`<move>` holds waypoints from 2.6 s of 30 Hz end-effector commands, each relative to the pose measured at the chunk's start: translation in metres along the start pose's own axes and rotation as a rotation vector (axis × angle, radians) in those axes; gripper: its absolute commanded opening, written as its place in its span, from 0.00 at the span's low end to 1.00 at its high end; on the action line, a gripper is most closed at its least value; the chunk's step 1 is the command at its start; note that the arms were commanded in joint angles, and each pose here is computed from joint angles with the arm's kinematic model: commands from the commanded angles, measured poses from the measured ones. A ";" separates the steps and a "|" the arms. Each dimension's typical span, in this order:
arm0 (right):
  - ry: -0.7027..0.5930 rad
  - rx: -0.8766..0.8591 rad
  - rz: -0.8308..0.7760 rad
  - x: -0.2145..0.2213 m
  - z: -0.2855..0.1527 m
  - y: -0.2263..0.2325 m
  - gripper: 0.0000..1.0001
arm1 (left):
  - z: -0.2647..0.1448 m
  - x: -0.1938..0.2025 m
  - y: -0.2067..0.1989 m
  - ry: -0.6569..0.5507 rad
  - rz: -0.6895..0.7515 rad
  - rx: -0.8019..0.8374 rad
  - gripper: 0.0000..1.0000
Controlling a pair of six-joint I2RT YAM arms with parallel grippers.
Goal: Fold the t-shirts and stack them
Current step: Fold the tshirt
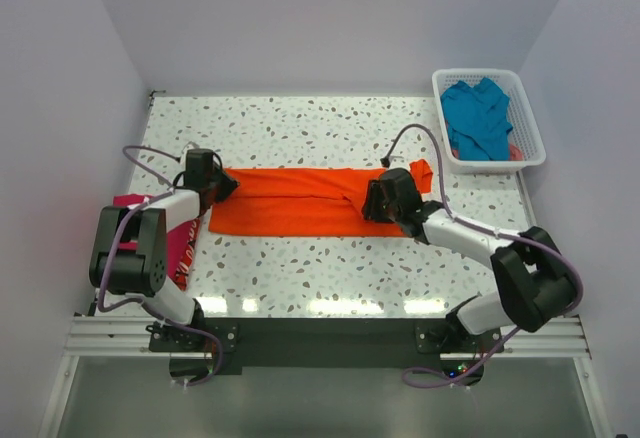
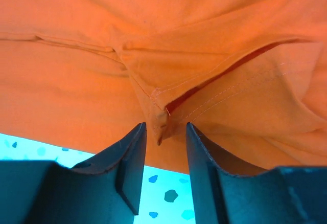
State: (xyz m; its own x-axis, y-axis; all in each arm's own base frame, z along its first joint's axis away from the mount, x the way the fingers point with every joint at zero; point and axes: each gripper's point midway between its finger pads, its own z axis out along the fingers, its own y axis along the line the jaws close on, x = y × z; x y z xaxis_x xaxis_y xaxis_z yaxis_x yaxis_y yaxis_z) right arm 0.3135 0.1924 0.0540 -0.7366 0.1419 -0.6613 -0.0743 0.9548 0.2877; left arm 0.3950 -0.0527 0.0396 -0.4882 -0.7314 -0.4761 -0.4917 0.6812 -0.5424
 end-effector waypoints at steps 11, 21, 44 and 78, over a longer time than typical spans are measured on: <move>-0.077 0.278 0.059 -0.083 -0.025 -0.076 0.51 | -0.033 -0.006 -0.071 -0.069 0.167 0.213 0.46; 0.009 0.293 0.044 -0.082 0.008 -0.079 0.48 | -0.048 0.099 -0.173 0.050 0.566 0.354 0.47; -0.007 0.177 0.090 -0.044 -0.019 -0.073 0.04 | -0.061 0.249 -0.247 0.135 0.996 0.460 0.55; -0.012 0.146 0.118 -0.006 -0.047 -0.081 0.20 | -0.049 0.260 -0.192 0.131 1.078 0.289 0.25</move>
State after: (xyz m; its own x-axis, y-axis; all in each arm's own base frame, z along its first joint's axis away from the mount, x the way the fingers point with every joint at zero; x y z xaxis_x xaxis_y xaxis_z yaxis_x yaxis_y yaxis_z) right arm 0.2863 0.1015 0.0556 -0.7642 0.2401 -0.5986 0.1127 0.9636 0.2426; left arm 0.3244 -0.3738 0.0343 -0.6606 0.2906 -0.6922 0.4341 0.9001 -0.0363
